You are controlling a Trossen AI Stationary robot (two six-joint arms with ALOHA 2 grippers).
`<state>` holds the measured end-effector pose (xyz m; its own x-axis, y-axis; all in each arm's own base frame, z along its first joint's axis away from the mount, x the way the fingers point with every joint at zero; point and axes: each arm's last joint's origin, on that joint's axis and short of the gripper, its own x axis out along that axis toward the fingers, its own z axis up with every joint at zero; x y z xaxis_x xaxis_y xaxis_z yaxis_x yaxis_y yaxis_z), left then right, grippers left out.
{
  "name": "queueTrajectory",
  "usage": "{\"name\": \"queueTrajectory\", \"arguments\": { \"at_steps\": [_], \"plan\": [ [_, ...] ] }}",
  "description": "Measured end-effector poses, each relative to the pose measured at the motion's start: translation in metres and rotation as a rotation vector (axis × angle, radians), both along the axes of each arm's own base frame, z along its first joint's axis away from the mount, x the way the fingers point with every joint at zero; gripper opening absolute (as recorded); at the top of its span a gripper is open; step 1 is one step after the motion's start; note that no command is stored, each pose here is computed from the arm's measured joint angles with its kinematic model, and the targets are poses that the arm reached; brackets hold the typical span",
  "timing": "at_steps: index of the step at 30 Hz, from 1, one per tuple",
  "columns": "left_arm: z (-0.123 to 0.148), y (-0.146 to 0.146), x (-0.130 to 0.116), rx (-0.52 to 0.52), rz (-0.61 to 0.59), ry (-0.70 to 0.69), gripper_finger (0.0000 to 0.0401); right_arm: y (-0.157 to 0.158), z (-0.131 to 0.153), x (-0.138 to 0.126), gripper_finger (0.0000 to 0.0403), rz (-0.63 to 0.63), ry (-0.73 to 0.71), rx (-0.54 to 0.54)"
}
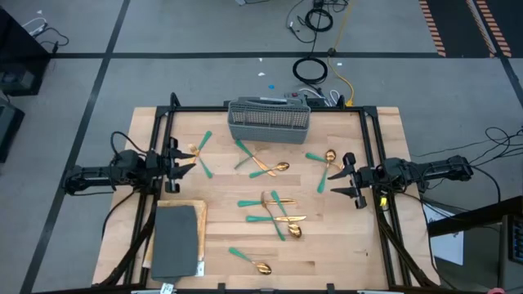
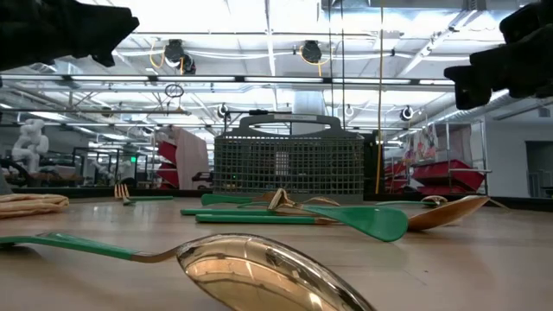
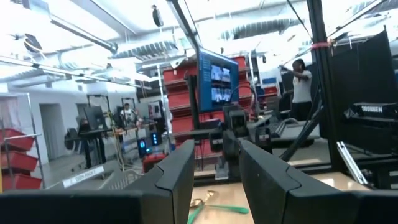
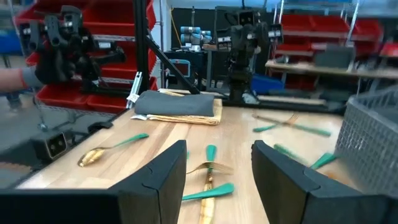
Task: Sort silverware
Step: Put the green spoon into the dishwasher utensil holder
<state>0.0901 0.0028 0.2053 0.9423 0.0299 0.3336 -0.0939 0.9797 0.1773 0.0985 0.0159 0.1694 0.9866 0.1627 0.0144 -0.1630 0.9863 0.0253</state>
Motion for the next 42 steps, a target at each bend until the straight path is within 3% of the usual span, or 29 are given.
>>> {"name": "queueTrajectory", "arguments": {
  "at_steps": [4,6,15,17,27,38,42],
  "plan": [
    [0.0,0.0,0.0,0.0,0.0,0.003,0.0132,0.0,-0.001,0.0,0.0171,0.004,0.05,0.241],
    [0.0,0.0,0.0,0.0,0.0,0.003,0.0132,0.0,-0.003,0.0,0.0171,0.001,0.079,0.312],
    [-0.001,0.0,0.0,-0.028,-0.019,0.011,0.0132,0.0,-0.003,0.0,0.0171,-0.006,0.068,0.237],
    [-0.003,-0.002,0.001,-0.053,-0.075,0.035,0.0132,0.0,-0.003,0.0,0.0171,-0.005,0.068,0.233],
    [-0.01,-0.011,0.001,0.037,-0.408,0.121,0.0132,0.0,-0.002,0.0,0.0171,-0.004,0.068,0.259],
    [-0.001,-0.012,-0.002,0.059,-0.409,0.023,0.0132,0.0,-0.001,0.0,0.0171,-0.002,0.052,0.281],
    [0.0,-0.01,-0.002,-0.004,-0.376,0.021,0.0132,0.0,-0.002,0.0,0.0171,-0.006,0.07,0.267]
  ]
}}
